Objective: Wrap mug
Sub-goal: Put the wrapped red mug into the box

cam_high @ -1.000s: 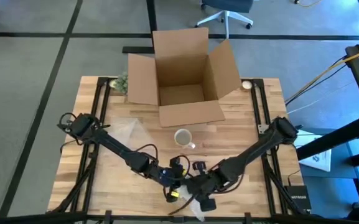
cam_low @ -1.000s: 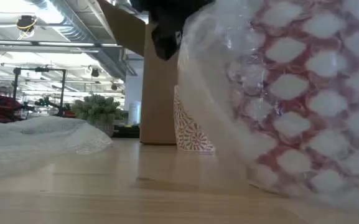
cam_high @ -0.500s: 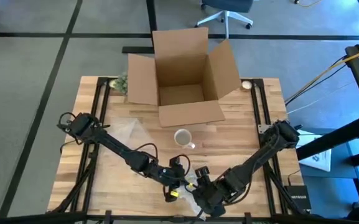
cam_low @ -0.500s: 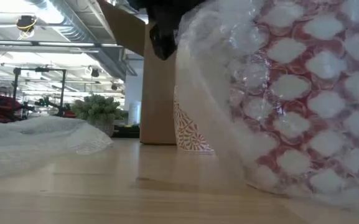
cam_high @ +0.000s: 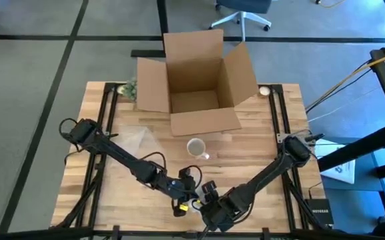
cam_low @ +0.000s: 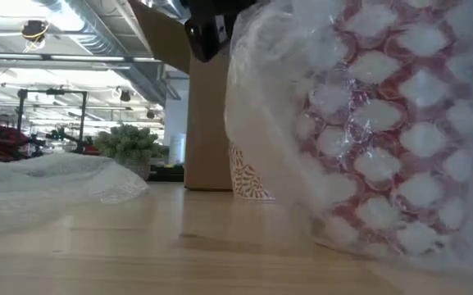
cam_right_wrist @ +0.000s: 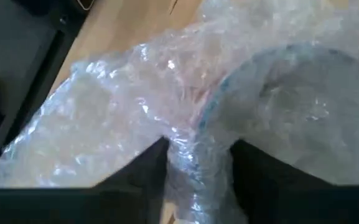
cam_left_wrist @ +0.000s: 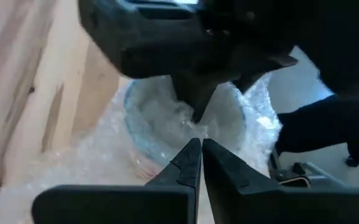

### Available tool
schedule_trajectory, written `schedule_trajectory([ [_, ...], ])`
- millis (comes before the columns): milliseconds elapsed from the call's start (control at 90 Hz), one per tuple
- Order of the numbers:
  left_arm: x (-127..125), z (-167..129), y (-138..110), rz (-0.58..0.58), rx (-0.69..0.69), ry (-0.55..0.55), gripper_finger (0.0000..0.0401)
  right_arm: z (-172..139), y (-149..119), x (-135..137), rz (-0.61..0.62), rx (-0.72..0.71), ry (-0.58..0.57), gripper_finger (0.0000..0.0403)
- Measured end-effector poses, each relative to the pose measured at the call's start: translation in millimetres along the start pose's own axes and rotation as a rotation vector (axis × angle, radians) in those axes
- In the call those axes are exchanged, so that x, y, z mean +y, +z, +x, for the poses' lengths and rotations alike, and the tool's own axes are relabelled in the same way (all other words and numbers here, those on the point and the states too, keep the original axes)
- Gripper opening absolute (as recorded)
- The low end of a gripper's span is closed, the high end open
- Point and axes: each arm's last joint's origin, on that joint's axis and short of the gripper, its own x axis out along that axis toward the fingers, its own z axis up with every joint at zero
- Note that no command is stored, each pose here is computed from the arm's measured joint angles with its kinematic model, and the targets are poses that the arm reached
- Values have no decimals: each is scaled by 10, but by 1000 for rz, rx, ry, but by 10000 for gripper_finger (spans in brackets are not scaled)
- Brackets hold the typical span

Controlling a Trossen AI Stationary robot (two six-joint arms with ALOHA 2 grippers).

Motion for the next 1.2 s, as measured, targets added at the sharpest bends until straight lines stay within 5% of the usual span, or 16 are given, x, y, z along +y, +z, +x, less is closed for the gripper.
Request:
schedule_trajectory([
  [111, -50, -25, -22, -29, 14, -16, 0, 1, -3, 10, 1, 5, 15, 20],
  [367, -256, -356, 16, -44, 22, -46, 0, -162, 49, 35, 47, 56, 53, 14],
  [700, -542, -1017, -9, -12, 45, -44, 0, -1302, 401, 35, 53, -163, 62, 13],
  [922, -588, -1271, -87, 53, 50, 54, 0, -2001, 388, -188, 87, -395, 29, 13],
  [1200, -559, -1266, -115, 75, 46, 104, 0, -2609, 222, -648, 170, -616, -196, 12],
])
